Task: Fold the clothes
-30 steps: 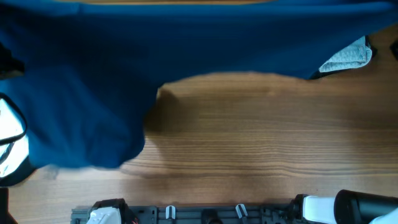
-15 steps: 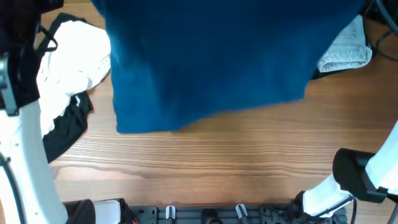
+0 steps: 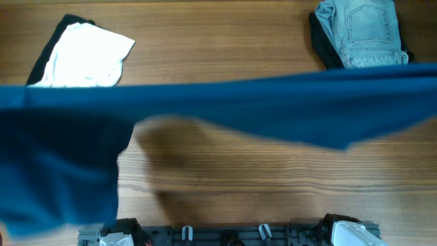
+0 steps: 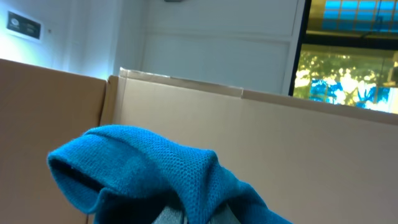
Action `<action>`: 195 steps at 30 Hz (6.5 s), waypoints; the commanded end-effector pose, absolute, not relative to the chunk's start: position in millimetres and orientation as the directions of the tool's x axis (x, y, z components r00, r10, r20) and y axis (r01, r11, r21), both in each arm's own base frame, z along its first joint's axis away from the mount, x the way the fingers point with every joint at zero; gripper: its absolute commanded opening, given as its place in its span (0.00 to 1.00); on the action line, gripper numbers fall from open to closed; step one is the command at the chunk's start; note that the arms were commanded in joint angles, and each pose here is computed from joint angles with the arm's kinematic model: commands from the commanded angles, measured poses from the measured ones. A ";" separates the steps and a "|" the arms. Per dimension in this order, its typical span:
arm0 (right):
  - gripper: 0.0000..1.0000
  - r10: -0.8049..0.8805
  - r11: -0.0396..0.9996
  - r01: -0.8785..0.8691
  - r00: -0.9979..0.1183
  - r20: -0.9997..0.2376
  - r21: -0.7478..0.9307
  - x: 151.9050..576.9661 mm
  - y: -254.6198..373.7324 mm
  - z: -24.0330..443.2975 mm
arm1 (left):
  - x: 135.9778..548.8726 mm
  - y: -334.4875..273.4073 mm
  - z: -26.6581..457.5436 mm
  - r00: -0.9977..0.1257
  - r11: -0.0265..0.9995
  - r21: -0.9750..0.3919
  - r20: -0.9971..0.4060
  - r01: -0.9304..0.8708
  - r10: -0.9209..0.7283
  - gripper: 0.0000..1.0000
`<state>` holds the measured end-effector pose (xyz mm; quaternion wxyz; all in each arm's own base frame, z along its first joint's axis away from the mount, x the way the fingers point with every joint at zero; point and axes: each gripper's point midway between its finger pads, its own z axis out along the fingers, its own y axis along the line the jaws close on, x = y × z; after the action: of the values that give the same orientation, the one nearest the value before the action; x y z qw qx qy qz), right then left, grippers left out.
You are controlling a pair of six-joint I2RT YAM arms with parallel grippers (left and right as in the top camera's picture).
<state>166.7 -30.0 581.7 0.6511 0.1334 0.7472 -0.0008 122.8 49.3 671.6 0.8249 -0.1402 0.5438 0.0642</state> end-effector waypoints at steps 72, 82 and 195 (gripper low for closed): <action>0.83 0.358 0.927 0.286 -0.867 -0.345 0.243 442.6 -19.2 279.7 | 367.1 11.9 245.1 -0.864 0.901 -0.093 -0.258 -0.423 -0.433 1.00; 0.81 0.617 0.787 0.617 -0.787 -0.023 -0.008 326.3 -25.9 141.3 | 255.4 -18.2 116.4 -0.739 0.740 -0.008 -0.026 -0.673 -0.673 1.00; 0.04 -0.018 0.980 -0.049 -0.987 -0.159 0.191 430.5 88.3 58.0 | 380.1 57.6 105.3 -0.788 0.881 0.007 -0.450 -0.473 -0.420 1.00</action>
<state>422.5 130.2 51.1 0.0739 -0.0733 0.9858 0.1317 377.1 57.8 103.5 0.2216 -0.2434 0.9421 0.0644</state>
